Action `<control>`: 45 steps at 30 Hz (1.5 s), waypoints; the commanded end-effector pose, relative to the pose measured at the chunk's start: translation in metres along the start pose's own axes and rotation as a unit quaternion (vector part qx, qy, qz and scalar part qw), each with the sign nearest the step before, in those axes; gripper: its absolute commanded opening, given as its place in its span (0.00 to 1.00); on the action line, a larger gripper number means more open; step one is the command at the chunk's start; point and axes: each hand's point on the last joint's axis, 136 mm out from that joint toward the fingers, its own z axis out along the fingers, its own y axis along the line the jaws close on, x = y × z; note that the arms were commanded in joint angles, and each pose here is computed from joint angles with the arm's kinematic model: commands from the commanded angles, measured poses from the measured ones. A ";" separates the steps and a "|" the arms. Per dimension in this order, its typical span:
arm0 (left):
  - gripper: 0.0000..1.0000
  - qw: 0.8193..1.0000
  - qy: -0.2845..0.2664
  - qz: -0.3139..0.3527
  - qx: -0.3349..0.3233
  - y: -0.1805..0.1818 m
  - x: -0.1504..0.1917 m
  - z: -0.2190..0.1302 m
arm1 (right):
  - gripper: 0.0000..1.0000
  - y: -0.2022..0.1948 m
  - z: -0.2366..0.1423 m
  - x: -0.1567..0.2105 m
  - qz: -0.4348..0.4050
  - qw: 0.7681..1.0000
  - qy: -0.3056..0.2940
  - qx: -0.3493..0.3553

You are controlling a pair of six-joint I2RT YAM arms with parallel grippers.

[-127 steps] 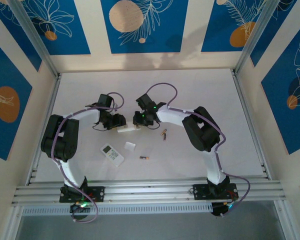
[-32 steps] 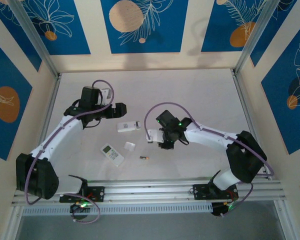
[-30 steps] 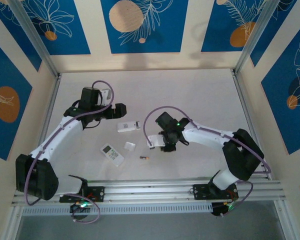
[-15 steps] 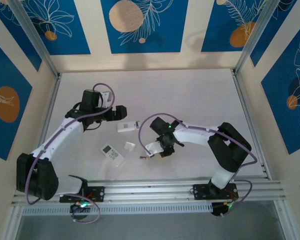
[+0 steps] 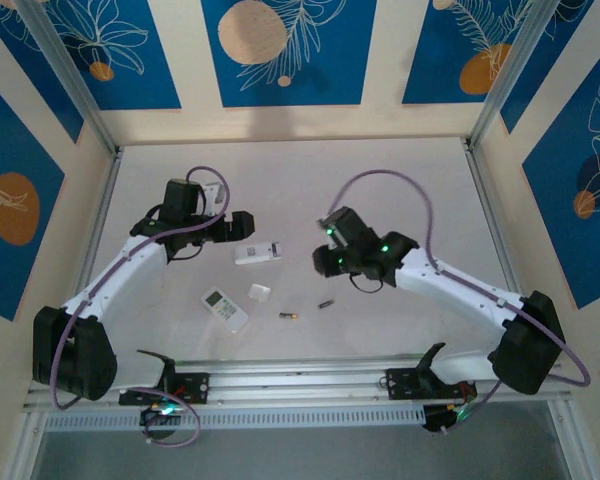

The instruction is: Load the batteries into the remote control

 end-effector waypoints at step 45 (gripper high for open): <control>1.00 0.999 0.045 -0.015 0.028 -0.004 0.023 0.013 | 0.11 -0.058 0.093 0.104 0.380 0.894 0.168 0.169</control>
